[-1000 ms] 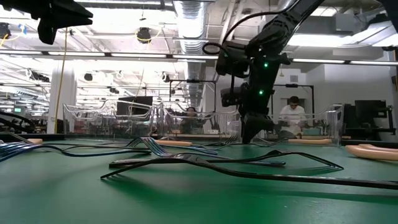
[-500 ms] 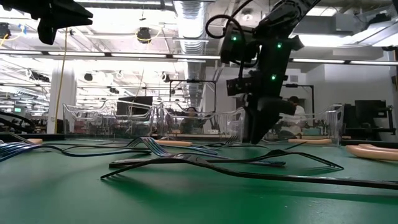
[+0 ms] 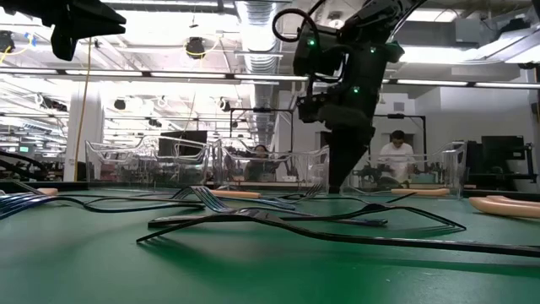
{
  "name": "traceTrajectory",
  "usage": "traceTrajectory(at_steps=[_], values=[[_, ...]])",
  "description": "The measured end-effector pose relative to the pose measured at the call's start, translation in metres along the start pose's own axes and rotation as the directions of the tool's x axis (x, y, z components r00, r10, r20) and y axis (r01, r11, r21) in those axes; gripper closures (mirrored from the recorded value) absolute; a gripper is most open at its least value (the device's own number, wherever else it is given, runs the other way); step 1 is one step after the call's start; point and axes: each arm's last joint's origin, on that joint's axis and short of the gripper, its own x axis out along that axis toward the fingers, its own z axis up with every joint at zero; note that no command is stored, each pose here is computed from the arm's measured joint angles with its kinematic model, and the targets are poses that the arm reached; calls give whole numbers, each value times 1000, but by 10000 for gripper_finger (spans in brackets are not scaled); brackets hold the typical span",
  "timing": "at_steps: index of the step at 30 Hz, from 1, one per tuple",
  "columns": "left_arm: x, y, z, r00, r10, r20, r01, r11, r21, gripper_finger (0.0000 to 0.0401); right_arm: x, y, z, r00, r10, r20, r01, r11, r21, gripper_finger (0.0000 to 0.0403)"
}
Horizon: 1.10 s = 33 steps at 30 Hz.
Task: Sort silverware by color (type)
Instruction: Put the brown fork into the middle transparent bin
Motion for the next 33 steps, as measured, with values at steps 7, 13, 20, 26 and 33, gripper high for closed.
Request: traceTrajectory(at_steps=[7, 13, 20, 26, 33], values=[[0, 0, 0, 1000, 0, 0, 0, 1000, -2, 332, 21, 0, -4, 997, -23, -72, 22, 1000, -23, 237], [0, 0, 0, 1000, 0, -2, 0, 1000, -9, 332, 24, -6, -3, 995, 20, -95, -23, 999, -39, 239], [0, 0, 0, 1000, 0, -1, 0, 1000, -9, 332, 26, -21, -1, 990, 58, -127, -56, 998, 18, 289], [0, 0, 0, 1000, 0, -1, 0, 1000, -9, 332, 26, -27, 0, 990, 55, -128, -48, 997, 57, 361], [0, 0, 0, 1000, 0, -1, 0, 1000, -12, 332, 25, -27, 0, 990, 54, -128, -48, 997, 55, 382]])
